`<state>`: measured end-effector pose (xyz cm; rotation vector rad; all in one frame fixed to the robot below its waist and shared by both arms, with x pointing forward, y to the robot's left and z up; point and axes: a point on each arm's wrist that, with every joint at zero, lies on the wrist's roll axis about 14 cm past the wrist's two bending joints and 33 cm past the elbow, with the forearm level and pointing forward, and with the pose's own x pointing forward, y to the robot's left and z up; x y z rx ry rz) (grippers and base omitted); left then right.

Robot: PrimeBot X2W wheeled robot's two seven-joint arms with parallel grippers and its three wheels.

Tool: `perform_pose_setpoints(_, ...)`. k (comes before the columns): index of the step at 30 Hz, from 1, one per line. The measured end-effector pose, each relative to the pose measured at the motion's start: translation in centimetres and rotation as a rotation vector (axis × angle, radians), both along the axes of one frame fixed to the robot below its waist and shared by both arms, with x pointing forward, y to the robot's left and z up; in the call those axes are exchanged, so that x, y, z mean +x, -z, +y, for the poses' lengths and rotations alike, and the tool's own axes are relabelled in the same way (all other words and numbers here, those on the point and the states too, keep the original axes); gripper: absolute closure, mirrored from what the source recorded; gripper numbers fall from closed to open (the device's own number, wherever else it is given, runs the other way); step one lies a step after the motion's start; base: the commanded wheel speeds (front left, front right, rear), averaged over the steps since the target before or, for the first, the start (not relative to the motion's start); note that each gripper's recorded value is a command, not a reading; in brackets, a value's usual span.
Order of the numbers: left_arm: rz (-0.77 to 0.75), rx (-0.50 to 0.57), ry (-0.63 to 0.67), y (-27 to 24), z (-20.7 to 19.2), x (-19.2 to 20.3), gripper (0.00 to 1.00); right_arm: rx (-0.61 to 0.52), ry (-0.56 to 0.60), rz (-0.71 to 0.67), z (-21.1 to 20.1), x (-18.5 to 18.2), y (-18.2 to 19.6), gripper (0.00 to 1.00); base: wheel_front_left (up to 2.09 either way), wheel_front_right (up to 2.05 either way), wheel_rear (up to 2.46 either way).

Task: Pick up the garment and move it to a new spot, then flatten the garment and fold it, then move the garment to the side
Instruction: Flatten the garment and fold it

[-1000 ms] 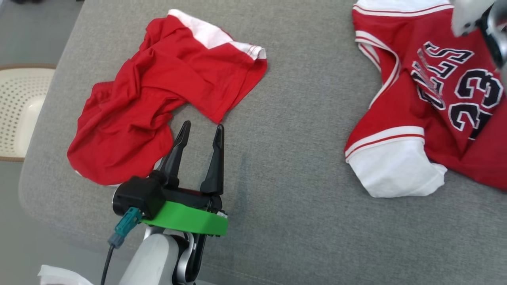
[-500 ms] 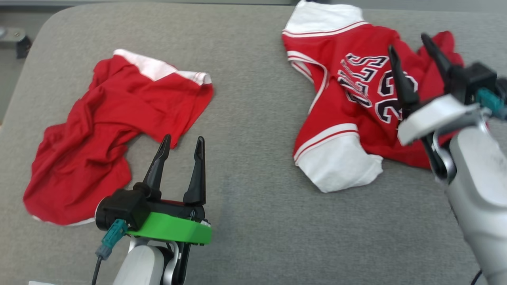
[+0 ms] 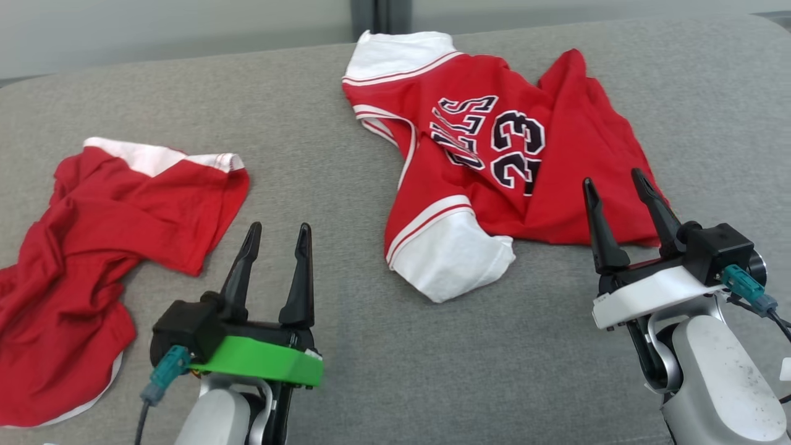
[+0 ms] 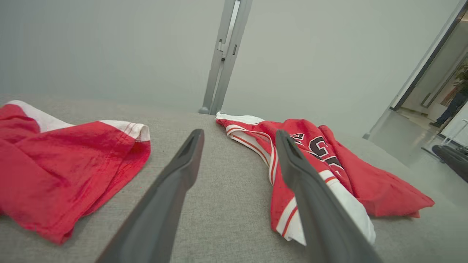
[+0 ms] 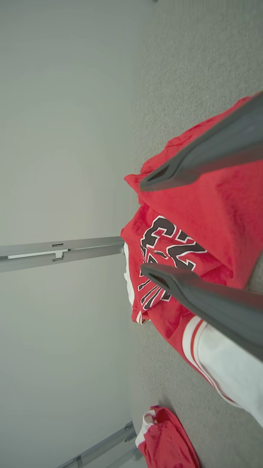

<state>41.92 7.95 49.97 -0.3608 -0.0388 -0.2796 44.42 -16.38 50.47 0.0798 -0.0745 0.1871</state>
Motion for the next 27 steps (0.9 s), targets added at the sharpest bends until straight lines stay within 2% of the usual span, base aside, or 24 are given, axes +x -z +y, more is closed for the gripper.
perform_pose_setpoints(2,0.048,-0.085,0.037,0.8,-1.2,-0.2,0.0,-0.005,0.02,-0.011,-0.7,-0.2,-0.4,0.0,0.0,0.0,0.0)
perform_pose_setpoints(7,0.179,-0.07,0.217,4.8,-6.3,-2.1,0.0,-0.001,0.051,-0.014,-1.9,-0.7,-0.6,0.0,0.0,0.0,0.0)
perform_pose_setpoints(13,0.371,-0.08,0.383,8.8,-10.5,-4.2,0.0,-0.024,0.081,-0.001,-3.1,-0.9,-0.1,0.0,0.0,0.0,0.0)
perform_pose_setpoints(17,0.43,-0.098,0.427,9.8,-11.7,-4.6,0.0,-0.03,0.099,0.005,-3.7,-1.1,0.1,0.0,0.0,0.0,0.0)
perform_pose_setpoints(25,0.43,-0.12,0.474,9.9,-13.6,-4.2,0.0,-0.037,0.145,0.018,-5.1,-1.6,0.5,0.0,0.0,0.0,0.0)
perform_pose_setpoints(26,0.421,-0.123,0.486,9.7,-14.0,-4.2,0.61,-0.038,0.151,0.02,-5.3,-1.6,0.5,0.0,0.0,0.0,0.0)
perform_pose_setpoints(27,0.412,-0.127,0.491,9.5,-14.2,-4.1,1.0,-0.041,0.156,0.022,-5.5,-1.7,0.6,0.0,0.0,0.0,0.0)
